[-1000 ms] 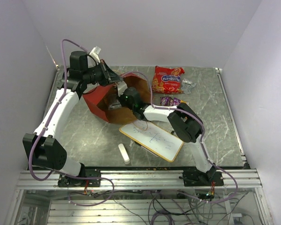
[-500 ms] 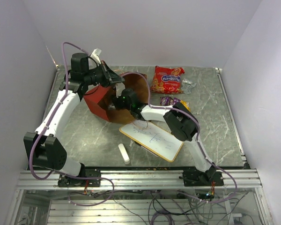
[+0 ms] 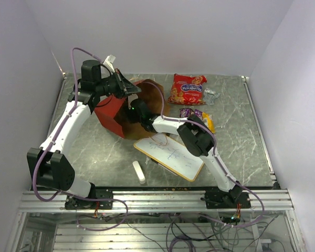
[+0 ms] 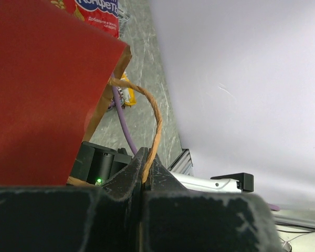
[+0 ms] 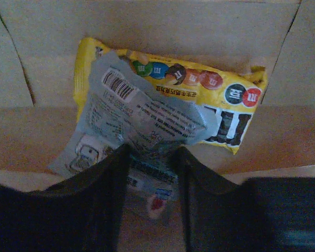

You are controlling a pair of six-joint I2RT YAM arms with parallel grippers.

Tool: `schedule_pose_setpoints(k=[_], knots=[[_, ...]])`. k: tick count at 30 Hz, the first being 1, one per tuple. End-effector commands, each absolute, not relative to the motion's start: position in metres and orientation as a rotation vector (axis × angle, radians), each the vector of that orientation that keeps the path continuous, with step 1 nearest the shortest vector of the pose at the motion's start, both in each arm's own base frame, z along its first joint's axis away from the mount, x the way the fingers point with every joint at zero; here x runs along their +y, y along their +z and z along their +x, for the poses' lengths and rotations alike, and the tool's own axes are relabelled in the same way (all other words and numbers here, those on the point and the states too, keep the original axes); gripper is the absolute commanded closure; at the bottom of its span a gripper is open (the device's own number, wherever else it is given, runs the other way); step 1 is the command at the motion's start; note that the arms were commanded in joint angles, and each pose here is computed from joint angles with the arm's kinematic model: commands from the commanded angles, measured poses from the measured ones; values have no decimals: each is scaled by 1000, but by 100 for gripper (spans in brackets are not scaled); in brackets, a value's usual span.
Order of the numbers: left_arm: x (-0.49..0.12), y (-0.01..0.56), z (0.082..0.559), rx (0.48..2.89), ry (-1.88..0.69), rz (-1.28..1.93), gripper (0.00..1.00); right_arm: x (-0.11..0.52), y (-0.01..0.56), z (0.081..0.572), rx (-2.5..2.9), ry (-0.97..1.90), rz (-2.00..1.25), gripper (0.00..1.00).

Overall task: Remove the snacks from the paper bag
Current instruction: Take out the snack from the paper bag.

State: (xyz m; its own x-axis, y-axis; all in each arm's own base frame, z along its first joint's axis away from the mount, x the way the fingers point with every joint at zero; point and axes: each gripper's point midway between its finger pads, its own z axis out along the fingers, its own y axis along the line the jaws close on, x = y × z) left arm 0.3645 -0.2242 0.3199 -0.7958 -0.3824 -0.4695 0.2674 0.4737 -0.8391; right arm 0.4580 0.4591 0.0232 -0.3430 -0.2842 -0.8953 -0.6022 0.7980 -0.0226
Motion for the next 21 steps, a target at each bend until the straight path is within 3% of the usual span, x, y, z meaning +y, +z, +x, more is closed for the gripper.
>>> schedule_pose_setpoints(k=[1,6,8,21], knots=[[-225,327,357,2089,-1324,-45,93,449,-7,456,2028,320,-668,67],[-216,315,358,2129,-1259,-96,93,453,18,466,1971,314,-681,94],[-209,310,360,2158,-1206,-119,93,456,29,466,1946,334,-689,100],[-192,317,369,2148,-1154,-132,93,443,100,451,1830,352,-743,100]])
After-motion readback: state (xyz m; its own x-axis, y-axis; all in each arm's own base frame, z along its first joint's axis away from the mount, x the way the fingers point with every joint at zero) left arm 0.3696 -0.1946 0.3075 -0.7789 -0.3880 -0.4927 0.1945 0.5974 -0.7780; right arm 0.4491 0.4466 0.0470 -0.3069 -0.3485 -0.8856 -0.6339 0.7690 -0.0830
